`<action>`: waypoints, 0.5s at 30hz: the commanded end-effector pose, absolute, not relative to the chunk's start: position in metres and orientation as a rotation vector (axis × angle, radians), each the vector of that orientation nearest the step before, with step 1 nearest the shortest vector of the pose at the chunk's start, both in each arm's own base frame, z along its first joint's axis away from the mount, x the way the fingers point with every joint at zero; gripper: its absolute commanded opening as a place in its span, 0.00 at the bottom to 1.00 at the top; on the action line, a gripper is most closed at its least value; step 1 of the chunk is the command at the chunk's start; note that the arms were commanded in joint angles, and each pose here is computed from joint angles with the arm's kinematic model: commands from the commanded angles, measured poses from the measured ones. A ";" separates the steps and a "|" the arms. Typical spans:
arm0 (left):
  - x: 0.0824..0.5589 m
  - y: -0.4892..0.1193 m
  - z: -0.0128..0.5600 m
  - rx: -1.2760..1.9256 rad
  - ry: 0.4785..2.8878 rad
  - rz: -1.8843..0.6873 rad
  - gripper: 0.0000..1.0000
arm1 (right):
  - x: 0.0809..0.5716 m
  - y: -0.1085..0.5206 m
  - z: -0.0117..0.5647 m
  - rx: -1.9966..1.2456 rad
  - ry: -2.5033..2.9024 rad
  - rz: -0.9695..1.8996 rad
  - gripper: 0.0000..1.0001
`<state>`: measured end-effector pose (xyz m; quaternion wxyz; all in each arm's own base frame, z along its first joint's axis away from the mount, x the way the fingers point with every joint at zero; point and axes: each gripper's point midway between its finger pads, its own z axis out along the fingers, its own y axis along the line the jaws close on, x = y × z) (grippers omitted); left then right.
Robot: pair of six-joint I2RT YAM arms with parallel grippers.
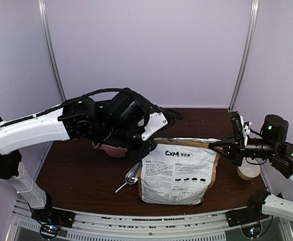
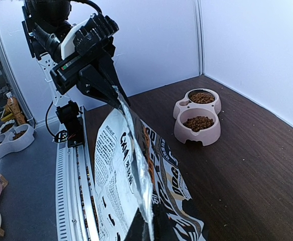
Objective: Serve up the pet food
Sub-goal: Press the seal on the pet food bag.
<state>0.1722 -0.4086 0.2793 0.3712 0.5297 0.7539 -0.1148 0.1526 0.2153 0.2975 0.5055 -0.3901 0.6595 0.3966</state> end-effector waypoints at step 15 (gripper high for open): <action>0.217 -0.312 0.264 1.195 2.095 0.049 0.00 | 0.158 0.198 0.323 -0.866 1.549 0.857 0.00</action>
